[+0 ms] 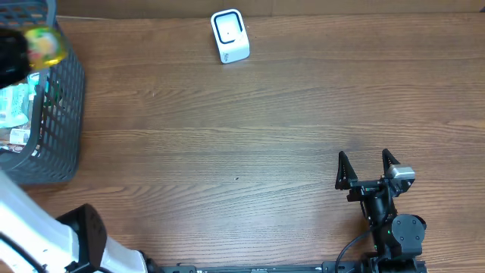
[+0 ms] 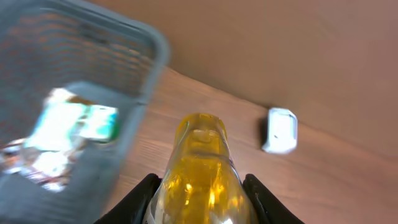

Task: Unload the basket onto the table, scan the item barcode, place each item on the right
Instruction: 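Lift the bottle out and carry it toward the white scanner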

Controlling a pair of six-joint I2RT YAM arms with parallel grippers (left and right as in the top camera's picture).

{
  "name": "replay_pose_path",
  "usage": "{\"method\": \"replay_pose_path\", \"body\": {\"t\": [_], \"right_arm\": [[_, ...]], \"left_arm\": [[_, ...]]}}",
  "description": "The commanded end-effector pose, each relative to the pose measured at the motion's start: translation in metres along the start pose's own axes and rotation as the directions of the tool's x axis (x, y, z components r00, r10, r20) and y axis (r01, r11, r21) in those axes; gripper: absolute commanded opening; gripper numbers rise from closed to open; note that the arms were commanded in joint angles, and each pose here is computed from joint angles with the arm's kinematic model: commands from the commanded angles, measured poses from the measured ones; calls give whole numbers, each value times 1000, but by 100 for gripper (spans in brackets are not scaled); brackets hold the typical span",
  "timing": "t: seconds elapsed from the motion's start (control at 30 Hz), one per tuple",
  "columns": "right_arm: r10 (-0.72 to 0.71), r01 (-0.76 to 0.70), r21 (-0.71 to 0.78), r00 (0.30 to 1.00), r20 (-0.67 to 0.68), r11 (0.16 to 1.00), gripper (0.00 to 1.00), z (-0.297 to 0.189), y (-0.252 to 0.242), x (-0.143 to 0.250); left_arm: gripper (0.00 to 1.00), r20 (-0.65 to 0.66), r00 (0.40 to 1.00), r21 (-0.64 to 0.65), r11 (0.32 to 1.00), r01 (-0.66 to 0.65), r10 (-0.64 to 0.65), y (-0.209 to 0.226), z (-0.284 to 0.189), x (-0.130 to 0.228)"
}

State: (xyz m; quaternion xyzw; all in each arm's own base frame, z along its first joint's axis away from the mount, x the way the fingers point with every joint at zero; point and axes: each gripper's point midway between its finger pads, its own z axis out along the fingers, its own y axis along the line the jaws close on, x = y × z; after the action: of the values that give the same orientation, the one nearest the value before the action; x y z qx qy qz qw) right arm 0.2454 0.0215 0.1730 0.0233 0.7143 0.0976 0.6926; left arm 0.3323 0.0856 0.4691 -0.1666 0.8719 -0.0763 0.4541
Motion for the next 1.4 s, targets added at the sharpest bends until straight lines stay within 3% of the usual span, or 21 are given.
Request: {"method": "replay_pose_path", "body": {"t": [0.0,0.23,0.53,0.77,0.83,0.87,0.9,1.17,1.37], "right_arm": [[3,-3,-2,1000,0,1000,100,0,0,3],[3,-3,-2,1000,0,1000,100,0,0,3],[3,-3,-2,1000,0,1000,100,0,0,3],[3,-3,-2,1000,0,1000,100,0,0,3],[3,-3,-2,1000,0,1000,100,0,0,3],[3,-3,-2,1000,0,1000,100,0,0,3],[3,-3,-2,1000,0,1000,100,0,0,3],[3,-3,-2,1000,0,1000,100,0,0,3],[3,-3,-2,1000,0,1000,100,0,0,3]], "left_arm": [[20,-23,996,110,990,-88,91,-42,0,12],[20,-176,963,224,961,-161,203,-107,26,58],[21,-371,841,310,907,-287,393,-194,58,152],[17,-482,785,369,903,-222,390,-264,81,223],[23,-507,769,380,901,-207,390,-279,88,240],[19,-517,758,389,898,-204,397,-285,91,248],[4,-528,743,403,892,-206,410,-292,95,257],[4,-638,612,442,873,-206,467,-320,129,328],[4,-693,554,417,884,-212,460,-321,161,361]]}}
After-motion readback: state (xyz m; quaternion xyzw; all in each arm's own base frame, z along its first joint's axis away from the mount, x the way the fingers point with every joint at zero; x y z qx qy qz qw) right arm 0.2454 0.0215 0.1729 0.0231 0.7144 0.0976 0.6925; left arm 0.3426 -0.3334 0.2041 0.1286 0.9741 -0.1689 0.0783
